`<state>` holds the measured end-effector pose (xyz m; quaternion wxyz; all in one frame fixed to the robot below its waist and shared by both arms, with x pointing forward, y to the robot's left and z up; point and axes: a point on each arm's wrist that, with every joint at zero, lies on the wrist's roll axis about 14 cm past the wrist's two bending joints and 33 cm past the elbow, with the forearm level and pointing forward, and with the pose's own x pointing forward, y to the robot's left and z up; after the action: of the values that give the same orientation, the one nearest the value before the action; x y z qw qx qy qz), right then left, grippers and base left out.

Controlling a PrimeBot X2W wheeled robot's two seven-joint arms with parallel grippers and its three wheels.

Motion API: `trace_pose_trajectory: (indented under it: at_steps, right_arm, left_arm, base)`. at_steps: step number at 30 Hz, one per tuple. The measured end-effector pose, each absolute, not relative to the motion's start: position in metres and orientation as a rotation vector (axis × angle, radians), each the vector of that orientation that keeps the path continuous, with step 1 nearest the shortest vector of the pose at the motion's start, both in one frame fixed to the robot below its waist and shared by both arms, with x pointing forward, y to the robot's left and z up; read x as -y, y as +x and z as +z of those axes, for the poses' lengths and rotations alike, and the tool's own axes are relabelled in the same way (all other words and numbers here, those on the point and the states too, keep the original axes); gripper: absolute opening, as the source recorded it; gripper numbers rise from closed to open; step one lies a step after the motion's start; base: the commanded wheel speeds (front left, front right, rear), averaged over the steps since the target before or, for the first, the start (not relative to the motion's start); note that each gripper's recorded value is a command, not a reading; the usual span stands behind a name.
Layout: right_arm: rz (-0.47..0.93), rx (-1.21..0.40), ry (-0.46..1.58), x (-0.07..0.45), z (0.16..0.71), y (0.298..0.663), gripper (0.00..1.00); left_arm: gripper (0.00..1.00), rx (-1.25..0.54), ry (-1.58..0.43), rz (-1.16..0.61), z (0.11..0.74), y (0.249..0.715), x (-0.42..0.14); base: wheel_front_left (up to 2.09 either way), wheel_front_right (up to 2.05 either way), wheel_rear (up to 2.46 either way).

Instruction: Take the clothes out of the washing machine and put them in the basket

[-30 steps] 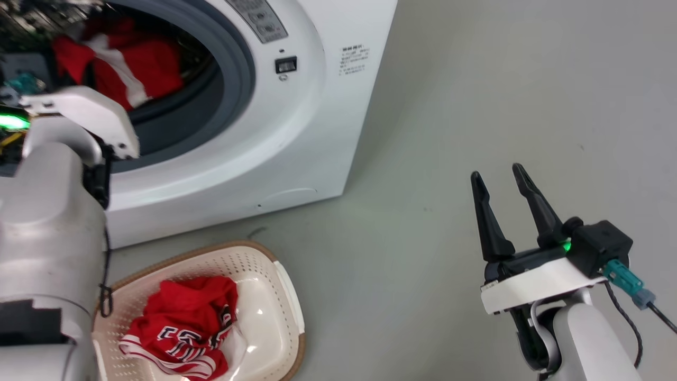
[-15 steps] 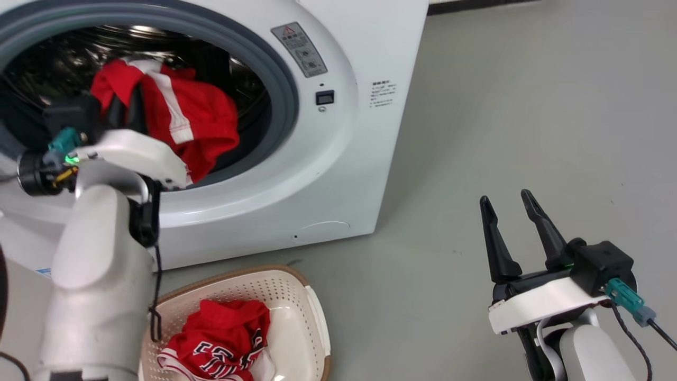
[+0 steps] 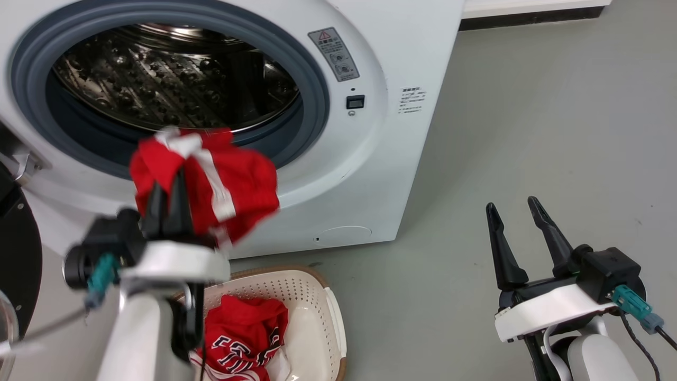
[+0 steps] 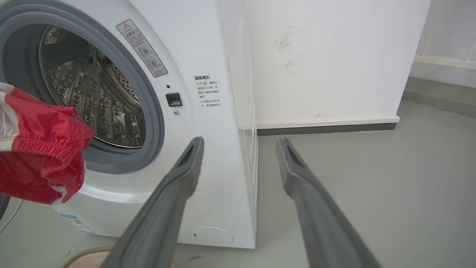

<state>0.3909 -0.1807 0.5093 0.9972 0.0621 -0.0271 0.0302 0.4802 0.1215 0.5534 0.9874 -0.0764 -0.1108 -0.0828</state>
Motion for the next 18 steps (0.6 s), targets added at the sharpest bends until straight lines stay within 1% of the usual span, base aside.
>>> trace_pose_trajectory:
  at_steps: [4, 7, 11, 12, 18]
  right_arm:
    - [0.076, 0.044, 0.124, 0.175, 0.507, 0.394, 1.00]
    - [0.085, 0.037, 0.121, 0.172, 0.506, 0.396, 1.00]
    - [0.099, 0.019, 0.120, 0.168, 0.499, 0.401, 1.00]
    - [0.109, 0.007, 0.113, 0.164, 0.495, 0.405, 1.00]
    - [0.142, -0.025, 0.120, 0.153, 0.482, 0.419, 1.00]
  left_arm:
    - [0.00, 0.154, -0.161, -0.152, 0.532, 0.453, -0.122]
    - [0.00, 0.069, -0.173, -0.139, 0.509, 0.434, -0.121]
    - [0.00, -0.098, -0.172, -0.142, 0.465, 0.409, -0.118]
    - [0.00, -0.205, -0.189, -0.148, 0.436, 0.396, -0.112]
    - [0.00, -0.452, -0.215, -0.124, 0.361, 0.366, -0.110]
  base:
    - [0.00, 0.00, 0.00]
    - [0.00, 0.00, 0.00]
    - [0.00, 0.00, 0.00]
    - [0.00, 0.00, 0.00]
    - [0.00, 0.00, 0.00]
